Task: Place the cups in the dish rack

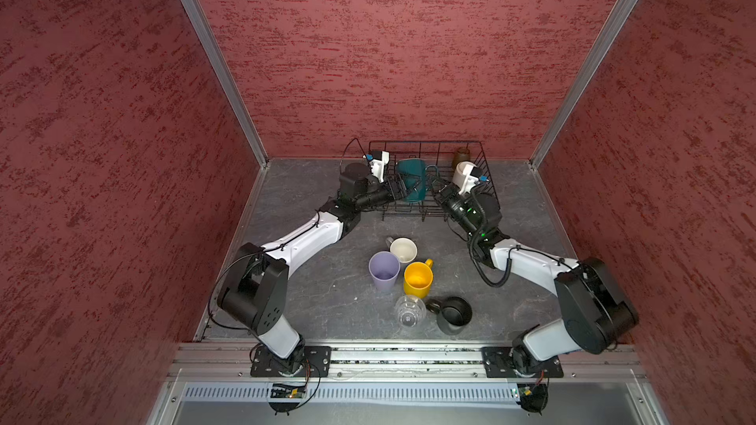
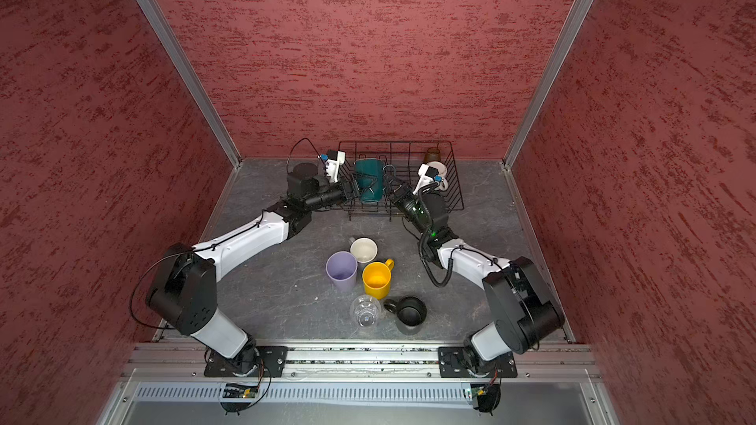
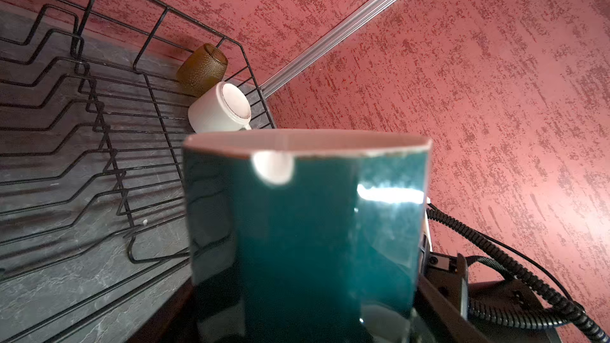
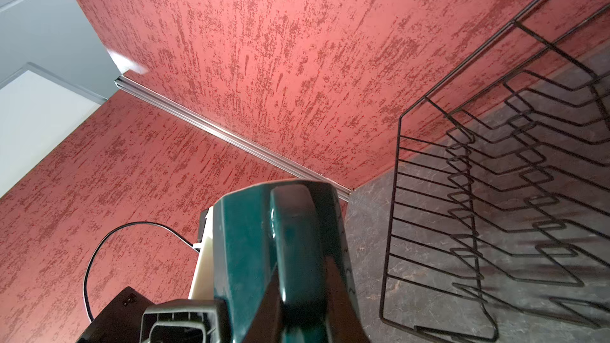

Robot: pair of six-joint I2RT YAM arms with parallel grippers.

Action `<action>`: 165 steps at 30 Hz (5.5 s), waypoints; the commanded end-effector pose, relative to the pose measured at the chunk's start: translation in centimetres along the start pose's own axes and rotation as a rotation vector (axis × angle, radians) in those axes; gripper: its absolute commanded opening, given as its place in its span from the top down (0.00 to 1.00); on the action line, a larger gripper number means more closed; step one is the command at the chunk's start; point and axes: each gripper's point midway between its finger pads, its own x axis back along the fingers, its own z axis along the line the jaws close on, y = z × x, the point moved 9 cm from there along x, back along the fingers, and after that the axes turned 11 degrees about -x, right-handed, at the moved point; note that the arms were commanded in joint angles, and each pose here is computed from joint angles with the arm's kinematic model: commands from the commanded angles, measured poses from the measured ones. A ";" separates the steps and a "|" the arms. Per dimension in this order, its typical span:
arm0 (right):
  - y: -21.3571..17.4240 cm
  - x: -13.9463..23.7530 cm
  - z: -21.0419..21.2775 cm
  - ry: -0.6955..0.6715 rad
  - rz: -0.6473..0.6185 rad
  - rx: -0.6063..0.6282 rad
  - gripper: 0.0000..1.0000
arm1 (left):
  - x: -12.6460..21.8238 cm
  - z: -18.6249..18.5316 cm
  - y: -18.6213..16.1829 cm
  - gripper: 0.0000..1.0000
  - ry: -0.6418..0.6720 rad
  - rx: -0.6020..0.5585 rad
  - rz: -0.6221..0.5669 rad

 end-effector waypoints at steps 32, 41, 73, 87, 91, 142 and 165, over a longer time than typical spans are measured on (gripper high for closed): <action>0.7 1.6 8.1 0.122 -0.042 0.113 1.00 | 1.5 -4.1 2.0 0.07 -0.180 -0.174 -0.069; 0.8 1.8 8.5 0.138 -0.051 0.107 1.00 | 1.7 -4.1 2.1 0.00 -0.180 -0.173 -0.074; 6.0 -1.3 12.9 -0.613 0.300 0.719 1.00 | 14.7 0.2 5.4 0.00 0.205 -0.300 -0.256; 8.4 -3.5 9.9 -0.985 0.398 1.049 1.00 | 17.3 -0.2 5.1 0.00 0.276 -0.349 -0.272; 8.9 -4.2 8.6 -1.068 0.438 1.139 1.00 | 17.5 -0.1 4.9 0.00 0.276 -0.347 -0.269; 12.3 -6.3 -5.9 -1.436 1.082 2.005 1.00 | 19.0 3.3 1.5 0.00 0.299 -0.198 -0.233; 11.3 -7.2 -7.7 -1.401 1.037 2.028 1.00 | 18.9 4.1 1.1 0.00 0.281 -0.156 -0.247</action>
